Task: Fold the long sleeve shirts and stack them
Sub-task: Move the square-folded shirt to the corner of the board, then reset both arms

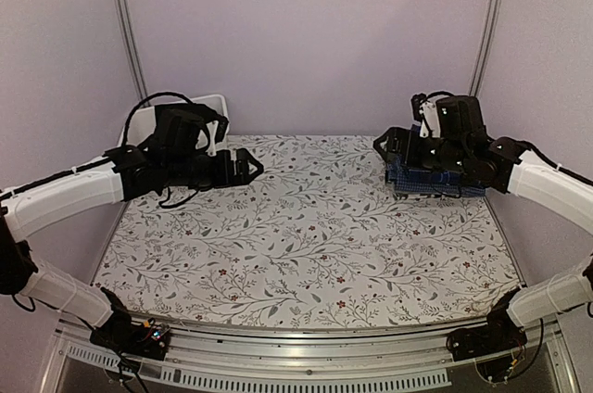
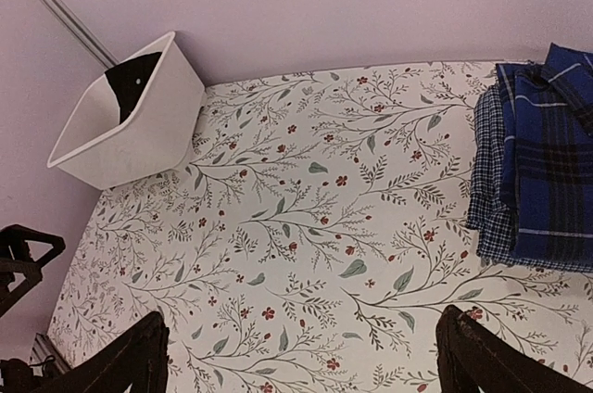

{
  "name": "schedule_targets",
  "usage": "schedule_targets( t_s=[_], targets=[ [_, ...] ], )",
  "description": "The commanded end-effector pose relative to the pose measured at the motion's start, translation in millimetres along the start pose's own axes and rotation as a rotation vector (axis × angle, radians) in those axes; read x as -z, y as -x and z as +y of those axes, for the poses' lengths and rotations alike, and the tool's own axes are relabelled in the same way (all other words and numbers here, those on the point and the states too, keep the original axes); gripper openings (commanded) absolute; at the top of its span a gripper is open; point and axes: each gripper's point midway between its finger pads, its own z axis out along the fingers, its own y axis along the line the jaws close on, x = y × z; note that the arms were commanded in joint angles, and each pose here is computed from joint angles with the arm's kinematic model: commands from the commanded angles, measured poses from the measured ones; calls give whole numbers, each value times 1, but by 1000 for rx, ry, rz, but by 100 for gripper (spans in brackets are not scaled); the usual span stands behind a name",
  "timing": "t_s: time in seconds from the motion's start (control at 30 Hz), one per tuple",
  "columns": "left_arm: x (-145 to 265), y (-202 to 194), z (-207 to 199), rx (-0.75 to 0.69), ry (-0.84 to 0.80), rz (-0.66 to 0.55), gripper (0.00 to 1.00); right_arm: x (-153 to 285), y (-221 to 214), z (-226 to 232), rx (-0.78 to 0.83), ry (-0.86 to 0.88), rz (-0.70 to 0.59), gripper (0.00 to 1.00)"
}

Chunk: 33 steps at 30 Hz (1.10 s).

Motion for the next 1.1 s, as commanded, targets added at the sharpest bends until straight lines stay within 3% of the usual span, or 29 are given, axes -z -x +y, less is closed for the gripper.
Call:
schedule_targets(
  t_s=[0.0,0.43,1.07],
  targets=[
    [17,19,-2,-30,-17,-88,100,29,13,2,-8,27,-99,99],
    [33,22,-2,-35,-32,-140,100,83,16,-1,16,85,-227,99],
    [39,23,3,-28,-13,-166,100,92,25,-4,29,65,-267,99]
  ],
)
